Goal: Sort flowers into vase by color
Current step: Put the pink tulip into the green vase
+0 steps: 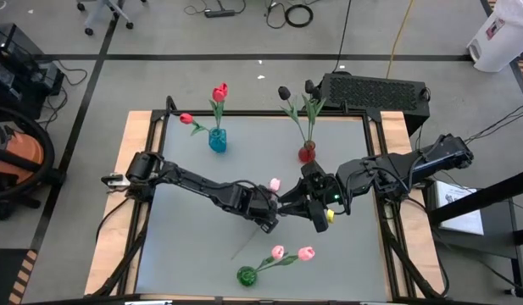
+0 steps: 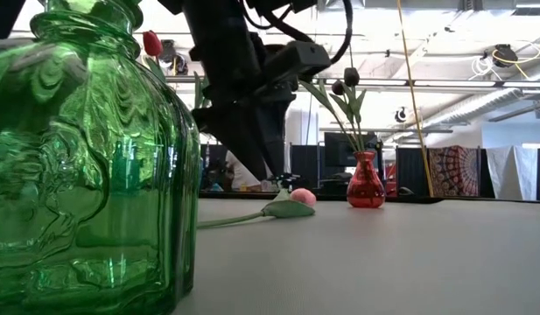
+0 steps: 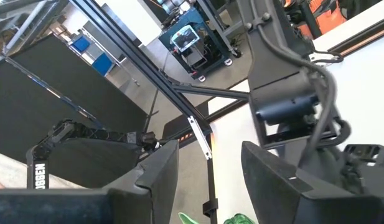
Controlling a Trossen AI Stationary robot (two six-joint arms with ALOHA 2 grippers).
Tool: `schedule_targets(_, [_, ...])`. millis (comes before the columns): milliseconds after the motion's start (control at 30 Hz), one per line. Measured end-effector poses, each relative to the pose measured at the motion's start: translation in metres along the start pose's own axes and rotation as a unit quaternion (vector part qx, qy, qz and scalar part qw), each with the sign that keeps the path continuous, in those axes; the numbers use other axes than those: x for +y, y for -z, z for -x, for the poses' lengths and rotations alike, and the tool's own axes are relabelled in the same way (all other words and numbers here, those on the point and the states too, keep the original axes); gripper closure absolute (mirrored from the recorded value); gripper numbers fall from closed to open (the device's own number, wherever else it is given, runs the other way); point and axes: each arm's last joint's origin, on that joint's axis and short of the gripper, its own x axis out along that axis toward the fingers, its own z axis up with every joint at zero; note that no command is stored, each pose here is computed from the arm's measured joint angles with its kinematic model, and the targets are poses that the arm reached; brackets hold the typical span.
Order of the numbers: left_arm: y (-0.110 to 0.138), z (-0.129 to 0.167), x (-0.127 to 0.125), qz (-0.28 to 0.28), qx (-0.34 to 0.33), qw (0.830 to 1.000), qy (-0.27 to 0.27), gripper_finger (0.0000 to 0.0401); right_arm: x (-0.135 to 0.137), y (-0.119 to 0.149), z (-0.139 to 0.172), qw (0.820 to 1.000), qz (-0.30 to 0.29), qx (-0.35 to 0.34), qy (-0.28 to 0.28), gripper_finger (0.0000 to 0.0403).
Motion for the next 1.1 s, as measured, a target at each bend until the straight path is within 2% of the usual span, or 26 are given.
schedule_targets(200, [0.001,0.000,0.000,-0.004,-0.018,1.000,-0.011,0.0294,0.000,0.000,0.000,1.000,0.000,0.000,0.000,0.0236])
schedule_targets(300, [-0.004,-0.009,0.004,-0.008,-0.022,0.999,-0.022,0.0294,0.000,0.000,0.000,1.000,0.000,0.000,0.000,0.0236])
schedule_targets(467, [-0.011,-0.022,0.014,0.006,0.017,0.999,-0.026,0.0294,0.000,0.000,0.000,1.000,0.000,0.000,0.000,0.0236])
schedule_targets(733, [-0.002,-0.018,0.004,0.012,0.015,1.000,-0.009,0.0294,0.000,0.000,0.000,1.000,0.000,0.000,0.000,0.0236])
schedule_targets(1100, [0.014,-0.029,-0.001,-0.001,0.018,0.999,-0.029,0.0294,0.000,0.000,0.000,1.000,0.000,0.000,0.000,0.0236])
